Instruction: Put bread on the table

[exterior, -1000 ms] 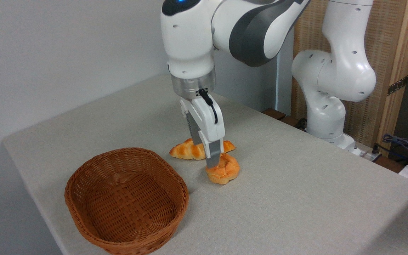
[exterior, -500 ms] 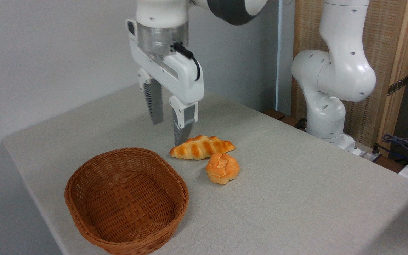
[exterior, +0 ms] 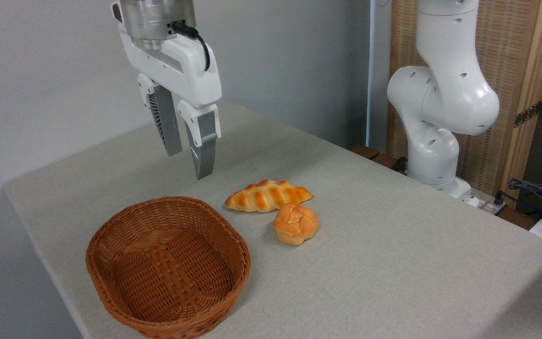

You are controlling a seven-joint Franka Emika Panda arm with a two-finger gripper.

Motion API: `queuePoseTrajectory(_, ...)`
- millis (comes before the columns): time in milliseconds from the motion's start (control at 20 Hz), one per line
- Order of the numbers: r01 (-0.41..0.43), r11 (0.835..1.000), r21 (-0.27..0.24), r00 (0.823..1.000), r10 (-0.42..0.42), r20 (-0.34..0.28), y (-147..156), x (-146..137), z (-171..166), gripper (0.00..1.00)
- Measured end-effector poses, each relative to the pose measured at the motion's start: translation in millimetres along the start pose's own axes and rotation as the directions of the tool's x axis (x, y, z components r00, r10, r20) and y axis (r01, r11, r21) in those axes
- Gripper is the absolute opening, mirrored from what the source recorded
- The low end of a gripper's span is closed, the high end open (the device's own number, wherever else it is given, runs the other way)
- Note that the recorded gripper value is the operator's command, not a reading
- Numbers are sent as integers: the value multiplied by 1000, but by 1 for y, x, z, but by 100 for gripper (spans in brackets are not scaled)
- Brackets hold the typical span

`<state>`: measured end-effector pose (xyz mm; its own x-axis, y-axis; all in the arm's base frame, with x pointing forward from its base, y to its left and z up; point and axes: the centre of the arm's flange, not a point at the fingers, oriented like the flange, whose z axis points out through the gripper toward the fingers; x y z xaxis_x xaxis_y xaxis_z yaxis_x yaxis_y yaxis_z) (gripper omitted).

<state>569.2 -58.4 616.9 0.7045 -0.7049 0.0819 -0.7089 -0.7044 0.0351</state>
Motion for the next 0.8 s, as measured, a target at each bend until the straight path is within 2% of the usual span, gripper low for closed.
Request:
queuePoseTrajectory(150, 3, 1000, 4, 1000, -3, 10, 0, 1, 2, 100)
queuePoseTrajectory(450, 46, 999, 13, 999, -46, 7, -18, -14, -1, 100)
queuePoseTrajectory(800, 50, 999, 13, 999, -50, 7, -19, -16, -3, 100)
